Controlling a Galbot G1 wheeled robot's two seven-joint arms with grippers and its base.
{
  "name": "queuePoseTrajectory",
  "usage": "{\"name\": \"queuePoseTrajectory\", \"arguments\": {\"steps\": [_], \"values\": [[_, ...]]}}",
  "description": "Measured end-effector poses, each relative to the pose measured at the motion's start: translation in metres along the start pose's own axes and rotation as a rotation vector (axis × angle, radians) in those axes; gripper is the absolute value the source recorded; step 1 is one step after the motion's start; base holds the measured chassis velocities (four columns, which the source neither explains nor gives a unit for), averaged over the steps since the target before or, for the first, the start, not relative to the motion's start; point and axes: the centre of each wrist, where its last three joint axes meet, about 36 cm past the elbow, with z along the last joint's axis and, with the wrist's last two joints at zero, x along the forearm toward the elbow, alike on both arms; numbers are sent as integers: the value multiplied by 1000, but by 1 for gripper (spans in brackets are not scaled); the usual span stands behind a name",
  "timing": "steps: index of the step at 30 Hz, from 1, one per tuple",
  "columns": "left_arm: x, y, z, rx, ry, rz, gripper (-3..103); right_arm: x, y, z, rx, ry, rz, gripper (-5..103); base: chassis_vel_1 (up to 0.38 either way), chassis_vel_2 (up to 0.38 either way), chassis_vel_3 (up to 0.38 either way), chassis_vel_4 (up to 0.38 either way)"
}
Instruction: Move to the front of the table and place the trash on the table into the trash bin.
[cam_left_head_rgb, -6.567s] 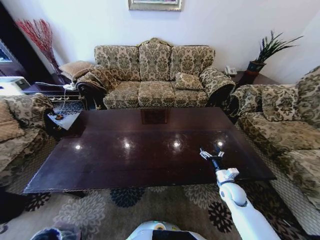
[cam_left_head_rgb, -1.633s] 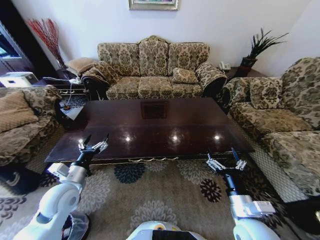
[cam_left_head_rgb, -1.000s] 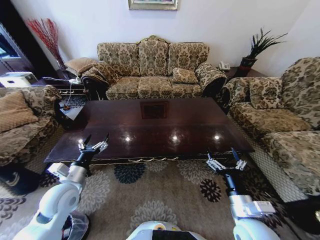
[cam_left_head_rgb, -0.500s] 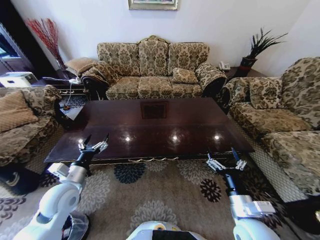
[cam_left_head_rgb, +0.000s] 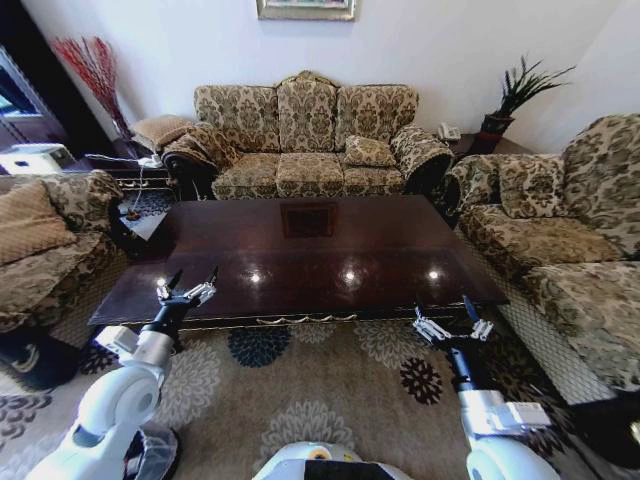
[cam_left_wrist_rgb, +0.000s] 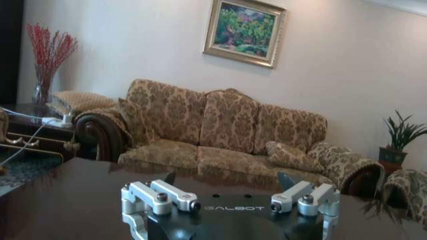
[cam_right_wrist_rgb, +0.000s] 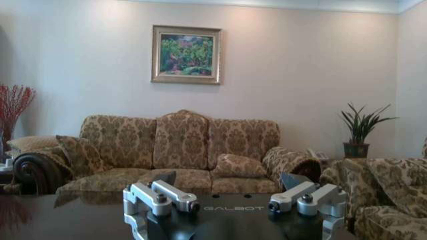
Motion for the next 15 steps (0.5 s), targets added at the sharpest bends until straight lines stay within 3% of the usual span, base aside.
{"name": "queuePoseTrajectory", "arguments": {"steps": [15], "values": [[0, 0, 0, 0, 0, 0, 100, 0, 0, 0, 0, 0, 0, 100, 0, 0, 0, 0]]}}
